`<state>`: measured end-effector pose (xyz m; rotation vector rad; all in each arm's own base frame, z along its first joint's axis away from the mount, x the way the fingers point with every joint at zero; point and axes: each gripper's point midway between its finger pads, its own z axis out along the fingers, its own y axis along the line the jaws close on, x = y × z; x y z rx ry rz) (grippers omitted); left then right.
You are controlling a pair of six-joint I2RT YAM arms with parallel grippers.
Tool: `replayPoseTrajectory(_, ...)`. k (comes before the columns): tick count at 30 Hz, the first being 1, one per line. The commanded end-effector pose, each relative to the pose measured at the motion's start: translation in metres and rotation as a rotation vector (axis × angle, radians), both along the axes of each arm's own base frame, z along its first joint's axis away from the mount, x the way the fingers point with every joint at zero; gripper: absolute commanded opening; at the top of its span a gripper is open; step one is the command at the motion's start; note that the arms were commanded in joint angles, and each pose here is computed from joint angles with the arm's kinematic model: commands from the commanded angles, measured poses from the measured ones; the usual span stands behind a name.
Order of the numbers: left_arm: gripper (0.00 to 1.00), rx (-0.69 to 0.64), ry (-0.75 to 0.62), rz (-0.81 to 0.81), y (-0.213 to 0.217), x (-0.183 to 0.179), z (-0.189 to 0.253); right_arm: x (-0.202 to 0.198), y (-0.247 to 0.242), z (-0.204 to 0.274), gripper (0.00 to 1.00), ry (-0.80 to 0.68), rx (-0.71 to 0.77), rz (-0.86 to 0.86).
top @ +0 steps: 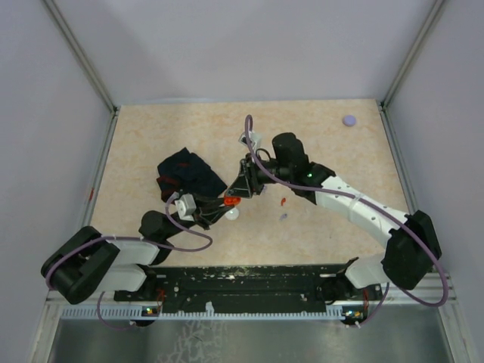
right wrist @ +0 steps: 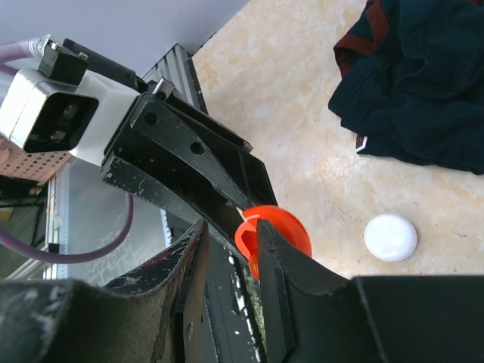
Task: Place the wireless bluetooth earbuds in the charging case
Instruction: Place the earbud in the charging case.
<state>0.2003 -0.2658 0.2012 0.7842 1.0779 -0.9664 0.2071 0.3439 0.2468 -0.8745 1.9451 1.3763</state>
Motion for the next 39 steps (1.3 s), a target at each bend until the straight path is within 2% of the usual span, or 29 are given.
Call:
replayPoseTrajectory(1,0.00,-0.166,-0.223,-0.038,0.007,-0.019,0.063,0.001,0.011,0.012,0.32,-0.054,0.004,0.029)
replayPoseTrajectory(11,0.00,-0.171,-0.200,0.052,0.017,-0.007,0.057,0.003,-0.002,0.027,0.33,-0.131,-0.044,-0.033)
replayPoseTrajectory(17,0.00,-0.150,-0.216,0.084,0.018,-0.002,0.052,0.003,-0.015,0.016,0.34,-0.108,-0.130,-0.092)
replayPoseTrajectory(25,0.00,-0.130,-0.237,0.065,0.014,-0.002,0.050,0.008,-0.012,0.003,0.34,-0.095,-0.175,-0.121)
replayPoseTrajectory(39,0.00,-0.114,-0.237,0.003,0.005,-0.008,0.048,0.003,0.001,0.002,0.33,-0.098,-0.163,-0.059)
